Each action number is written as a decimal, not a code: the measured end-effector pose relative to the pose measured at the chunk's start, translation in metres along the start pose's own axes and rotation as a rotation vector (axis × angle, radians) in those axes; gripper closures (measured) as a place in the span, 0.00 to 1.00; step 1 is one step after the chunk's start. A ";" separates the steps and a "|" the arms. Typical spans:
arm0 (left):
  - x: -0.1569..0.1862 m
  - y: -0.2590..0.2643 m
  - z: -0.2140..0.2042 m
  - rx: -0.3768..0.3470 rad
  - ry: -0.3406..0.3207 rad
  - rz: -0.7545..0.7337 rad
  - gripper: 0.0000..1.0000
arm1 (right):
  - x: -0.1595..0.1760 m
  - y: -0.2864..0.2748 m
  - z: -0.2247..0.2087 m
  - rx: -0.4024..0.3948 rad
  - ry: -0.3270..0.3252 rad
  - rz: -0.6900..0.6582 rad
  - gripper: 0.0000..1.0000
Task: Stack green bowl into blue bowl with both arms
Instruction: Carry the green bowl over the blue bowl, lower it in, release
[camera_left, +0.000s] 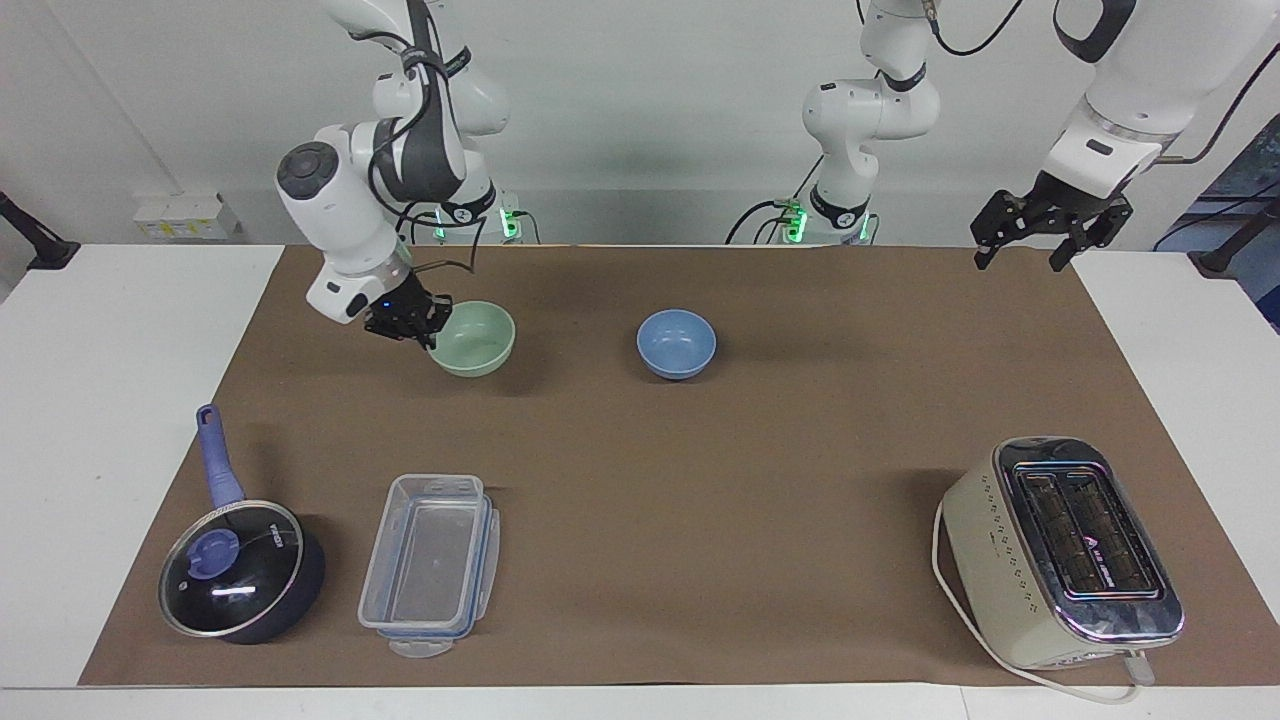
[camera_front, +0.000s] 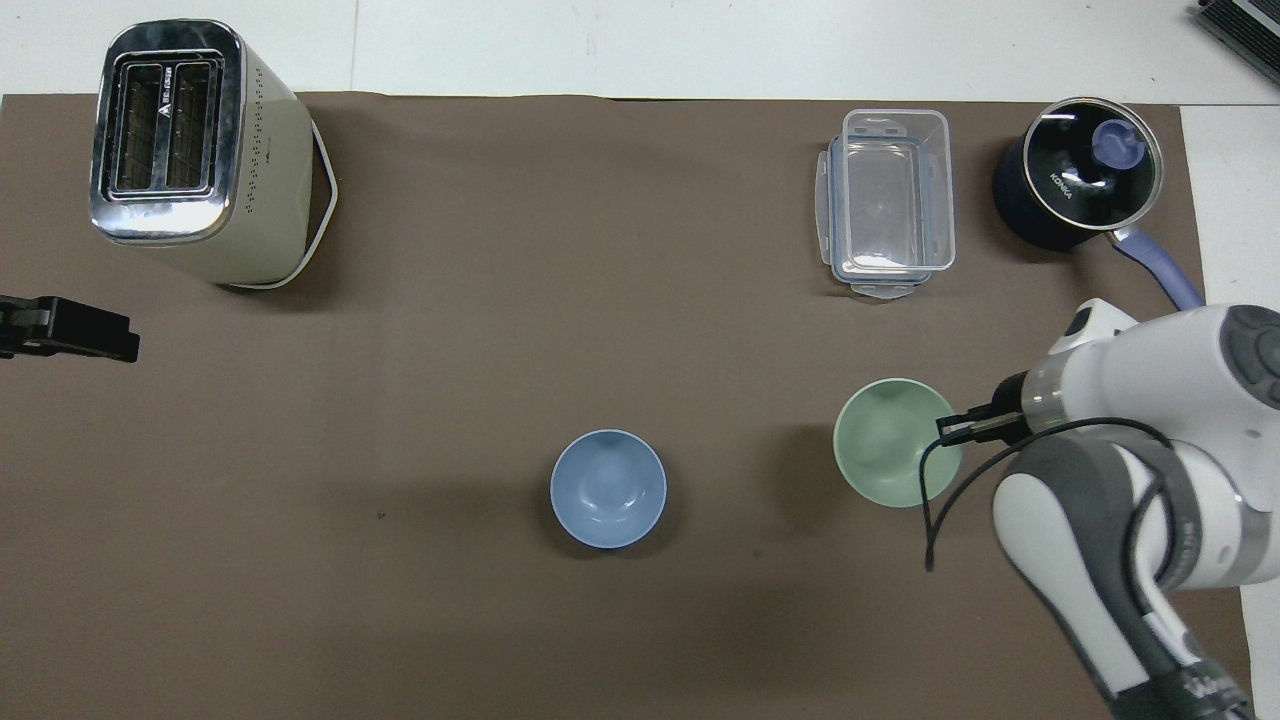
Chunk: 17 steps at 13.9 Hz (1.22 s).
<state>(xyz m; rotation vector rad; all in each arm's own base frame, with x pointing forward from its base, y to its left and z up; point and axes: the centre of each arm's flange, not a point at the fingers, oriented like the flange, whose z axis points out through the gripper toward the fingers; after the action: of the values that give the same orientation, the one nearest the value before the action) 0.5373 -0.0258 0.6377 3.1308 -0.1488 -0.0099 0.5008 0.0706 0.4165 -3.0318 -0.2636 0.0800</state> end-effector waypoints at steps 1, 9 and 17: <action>0.000 0.000 0.000 0.000 0.000 0.000 0.00 | 0.004 -0.032 -0.003 -0.002 0.008 0.009 0.96; 0.000 0.000 0.000 0.000 0.000 0.000 0.00 | 0.016 -0.215 0.016 0.016 0.017 0.096 0.96; 0.000 0.000 0.000 0.000 0.000 0.000 0.00 | 0.015 -0.267 0.075 0.005 -0.034 0.094 0.96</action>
<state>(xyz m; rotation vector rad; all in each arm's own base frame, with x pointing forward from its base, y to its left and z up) 0.5373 -0.0258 0.6377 3.1308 -0.1488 -0.0100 0.4659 0.3422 0.3685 -3.0394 -0.1234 0.1397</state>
